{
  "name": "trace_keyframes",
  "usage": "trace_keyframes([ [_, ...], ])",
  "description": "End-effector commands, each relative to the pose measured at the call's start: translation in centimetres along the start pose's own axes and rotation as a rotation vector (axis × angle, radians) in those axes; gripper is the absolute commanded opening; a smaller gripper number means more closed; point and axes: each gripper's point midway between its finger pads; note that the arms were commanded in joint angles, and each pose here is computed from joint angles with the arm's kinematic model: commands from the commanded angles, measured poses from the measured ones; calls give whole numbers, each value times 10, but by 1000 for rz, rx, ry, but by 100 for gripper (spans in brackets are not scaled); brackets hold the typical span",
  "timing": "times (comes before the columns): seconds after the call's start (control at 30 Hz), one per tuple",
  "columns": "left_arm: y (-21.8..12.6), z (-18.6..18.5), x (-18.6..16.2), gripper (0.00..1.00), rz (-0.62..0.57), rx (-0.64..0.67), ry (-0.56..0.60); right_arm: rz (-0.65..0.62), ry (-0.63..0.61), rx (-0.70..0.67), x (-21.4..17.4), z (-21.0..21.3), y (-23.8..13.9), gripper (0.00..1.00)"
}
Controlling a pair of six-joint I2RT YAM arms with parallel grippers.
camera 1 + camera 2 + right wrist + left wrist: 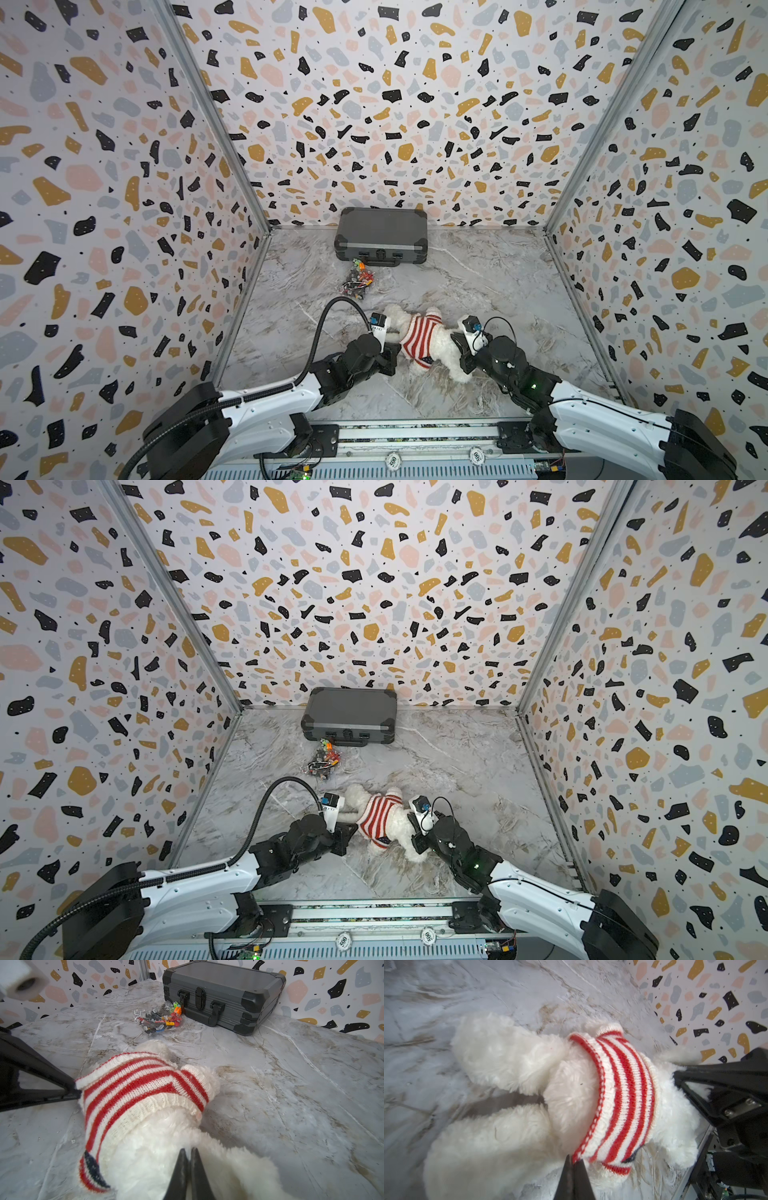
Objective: Dress the teddy bear
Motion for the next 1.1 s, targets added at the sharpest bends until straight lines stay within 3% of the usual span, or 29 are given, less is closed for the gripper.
trace_keyframes([
  [0.0, -7, 20, 9, 0, -61, 67, -34, -46, 19, -27, 22, -6, -3, 0],
  [0.4, -8, 28, 5, 0, -50, 91, -40, -52, 15, -17, 21, -5, -6, 0],
  [0.63, 0, -5, 0, 0, 7, -65, 7, -109, -25, 58, 32, 9, -8, 0],
  [0.83, -3, -7, 3, 0, 3, -65, 7, -186, -114, 95, 51, 25, -18, 0],
  [0.97, -14, -18, 16, 22, -24, -95, 20, -220, -170, 108, 59, 31, -24, 0],
  [1.07, -26, -25, 25, 28, -41, -107, 30, -233, -194, 90, 64, 29, -26, 0],
])
Point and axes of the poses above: each gripper's point midway between its finger pads, its own y axis out along the fingers, its own z axis along the line the jaws close on, x = y × z, and after that the axes turned 5 degrees about -y, right-handed
